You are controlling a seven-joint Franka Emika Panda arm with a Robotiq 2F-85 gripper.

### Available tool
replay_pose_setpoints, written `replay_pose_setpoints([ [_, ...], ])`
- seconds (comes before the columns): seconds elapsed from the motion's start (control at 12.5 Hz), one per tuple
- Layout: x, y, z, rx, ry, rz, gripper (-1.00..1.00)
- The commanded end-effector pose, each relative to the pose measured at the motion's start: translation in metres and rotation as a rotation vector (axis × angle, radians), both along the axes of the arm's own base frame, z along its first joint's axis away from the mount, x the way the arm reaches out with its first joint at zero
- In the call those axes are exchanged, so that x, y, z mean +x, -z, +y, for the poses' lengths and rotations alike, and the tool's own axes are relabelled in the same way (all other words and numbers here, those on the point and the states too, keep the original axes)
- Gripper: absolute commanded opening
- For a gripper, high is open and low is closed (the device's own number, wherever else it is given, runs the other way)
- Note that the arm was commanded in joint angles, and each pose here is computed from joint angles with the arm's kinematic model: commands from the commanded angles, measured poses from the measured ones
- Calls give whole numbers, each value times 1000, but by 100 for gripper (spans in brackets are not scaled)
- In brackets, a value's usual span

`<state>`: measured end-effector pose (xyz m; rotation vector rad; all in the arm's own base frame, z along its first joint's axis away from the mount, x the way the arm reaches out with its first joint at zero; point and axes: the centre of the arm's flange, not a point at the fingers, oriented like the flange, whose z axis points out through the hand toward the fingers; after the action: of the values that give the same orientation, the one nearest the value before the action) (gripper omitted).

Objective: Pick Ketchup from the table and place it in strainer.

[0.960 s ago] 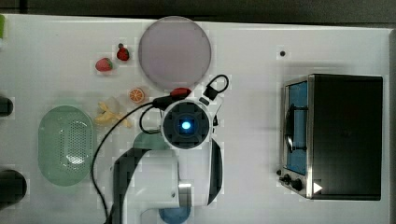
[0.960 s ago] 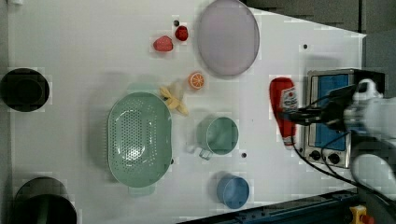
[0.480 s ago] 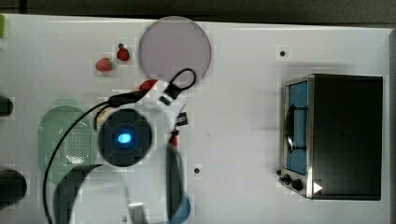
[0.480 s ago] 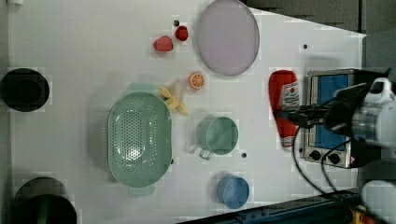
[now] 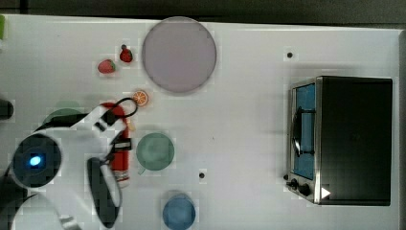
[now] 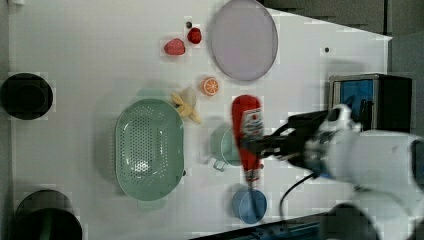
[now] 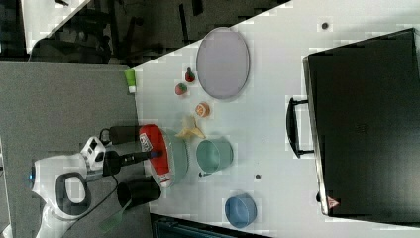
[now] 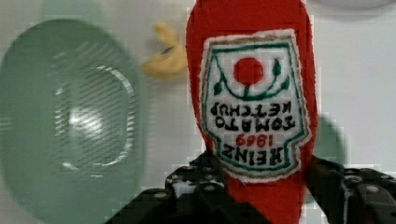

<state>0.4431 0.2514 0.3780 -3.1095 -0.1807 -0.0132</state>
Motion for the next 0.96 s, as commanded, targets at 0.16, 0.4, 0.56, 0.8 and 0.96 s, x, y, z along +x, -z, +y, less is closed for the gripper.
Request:
replay_pose_setpoints([
  [0.16,-11,20,62,109,178,-33,9],
  [0.4,-18,55,95,204,236,-10,9],
  [0.56,-22,79,110,260,282,14,9],
  [0.8,-25,112,119,306,284,40,9],
  [0.96,-23,126,119,327,293,47,38],
])
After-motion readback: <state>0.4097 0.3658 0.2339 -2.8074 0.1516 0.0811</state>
